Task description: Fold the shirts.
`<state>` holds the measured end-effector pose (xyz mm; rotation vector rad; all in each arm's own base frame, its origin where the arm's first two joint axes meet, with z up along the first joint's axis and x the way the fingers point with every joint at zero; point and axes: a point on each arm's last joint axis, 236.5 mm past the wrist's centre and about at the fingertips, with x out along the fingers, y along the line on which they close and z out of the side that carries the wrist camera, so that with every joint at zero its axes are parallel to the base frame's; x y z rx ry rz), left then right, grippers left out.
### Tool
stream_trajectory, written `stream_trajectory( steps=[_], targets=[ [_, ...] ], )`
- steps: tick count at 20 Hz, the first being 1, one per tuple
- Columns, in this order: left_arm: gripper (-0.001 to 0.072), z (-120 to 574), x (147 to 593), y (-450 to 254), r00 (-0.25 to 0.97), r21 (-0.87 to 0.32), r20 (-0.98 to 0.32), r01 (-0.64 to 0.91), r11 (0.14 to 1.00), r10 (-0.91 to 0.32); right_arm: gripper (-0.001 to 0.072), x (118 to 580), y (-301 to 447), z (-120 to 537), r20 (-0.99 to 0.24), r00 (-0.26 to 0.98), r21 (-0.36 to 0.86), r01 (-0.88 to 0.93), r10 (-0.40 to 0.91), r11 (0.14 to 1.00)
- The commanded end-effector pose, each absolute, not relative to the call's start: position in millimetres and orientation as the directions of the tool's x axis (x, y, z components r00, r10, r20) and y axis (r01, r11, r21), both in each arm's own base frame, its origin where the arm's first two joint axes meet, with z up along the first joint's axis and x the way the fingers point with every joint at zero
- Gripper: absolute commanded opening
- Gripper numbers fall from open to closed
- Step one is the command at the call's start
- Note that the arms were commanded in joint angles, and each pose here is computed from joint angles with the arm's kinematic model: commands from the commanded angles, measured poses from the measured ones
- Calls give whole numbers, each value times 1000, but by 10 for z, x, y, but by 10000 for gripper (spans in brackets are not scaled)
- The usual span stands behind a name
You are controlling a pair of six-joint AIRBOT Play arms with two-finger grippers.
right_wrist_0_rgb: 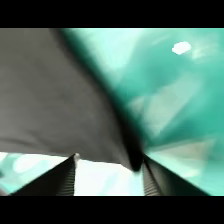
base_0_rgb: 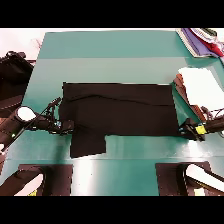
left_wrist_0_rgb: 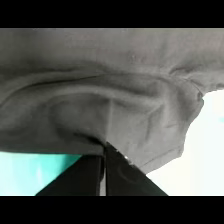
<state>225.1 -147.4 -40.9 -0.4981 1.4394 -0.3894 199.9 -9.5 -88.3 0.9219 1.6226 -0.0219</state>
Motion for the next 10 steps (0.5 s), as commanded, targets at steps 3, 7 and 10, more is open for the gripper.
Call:
stream_trajectory(
  steps=[3, 7, 10],
  targets=[
    [25, -382, 2122, -1329, 36, -475, -879, 12, 880, -475, 21, 2267, 14, -881, -877, 100, 460, 453, 469, 764],
    [25, -91, 1879, -1108, 85, -396, -914, 35, 918, -397, 19, 2138, -168, -410, -939, 70, 341, 298, 336, 891],
    [26, 144, 1583, -1078, 98, -396, -912, 47, 917, -398, 19, 2027, -257, -22, -960, 120, 279, 270, 255, 922]
  ],
)
